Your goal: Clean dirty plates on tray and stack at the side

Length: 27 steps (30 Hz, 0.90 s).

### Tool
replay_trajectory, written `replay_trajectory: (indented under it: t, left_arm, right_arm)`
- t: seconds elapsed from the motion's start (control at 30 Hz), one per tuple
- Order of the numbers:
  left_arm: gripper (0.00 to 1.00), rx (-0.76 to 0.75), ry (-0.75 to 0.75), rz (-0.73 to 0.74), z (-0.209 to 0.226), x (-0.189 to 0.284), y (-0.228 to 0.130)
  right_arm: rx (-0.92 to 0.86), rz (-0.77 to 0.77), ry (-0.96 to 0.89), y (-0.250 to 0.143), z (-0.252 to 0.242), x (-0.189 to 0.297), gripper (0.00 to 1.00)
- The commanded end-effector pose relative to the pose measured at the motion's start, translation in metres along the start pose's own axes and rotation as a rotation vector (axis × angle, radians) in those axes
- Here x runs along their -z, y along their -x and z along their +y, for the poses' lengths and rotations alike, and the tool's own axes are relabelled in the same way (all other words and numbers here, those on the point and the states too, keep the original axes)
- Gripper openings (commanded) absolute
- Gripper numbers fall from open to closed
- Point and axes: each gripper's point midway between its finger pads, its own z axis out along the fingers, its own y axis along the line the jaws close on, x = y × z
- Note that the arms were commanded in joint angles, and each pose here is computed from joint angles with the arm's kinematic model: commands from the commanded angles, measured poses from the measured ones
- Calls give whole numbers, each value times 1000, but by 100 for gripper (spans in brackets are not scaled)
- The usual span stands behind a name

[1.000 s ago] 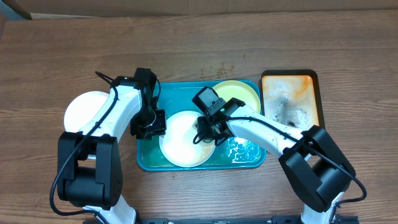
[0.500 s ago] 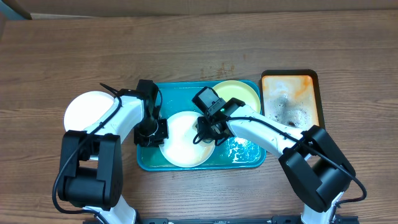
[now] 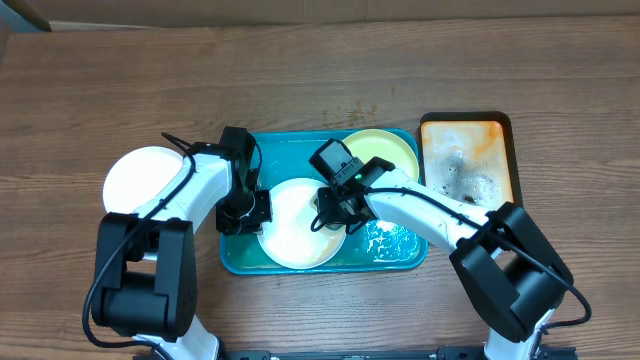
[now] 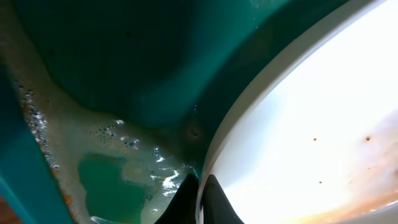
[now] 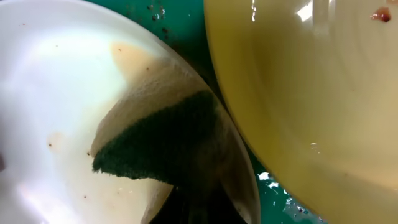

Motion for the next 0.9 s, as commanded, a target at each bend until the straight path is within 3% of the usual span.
replay_trajectory:
  t: [0.0, 0.3, 0.6, 0.87]
  left_arm:
    - [4, 1, 13, -101, 1, 27, 14]
    - [4, 2, 49, -158, 7, 45, 13]
    - [4, 6, 97, -257, 17, 77, 9]
    - [4, 1, 87, -114, 17, 69, -23]
  right_arm:
    - [41, -140, 71, 27, 18, 50, 4]
    - [11, -339, 1, 49, -12, 130, 4]
    - [-148, -256, -140, 47, -88, 134, 4]
    - [-129, -205, -128, 40, -93, 133, 4]
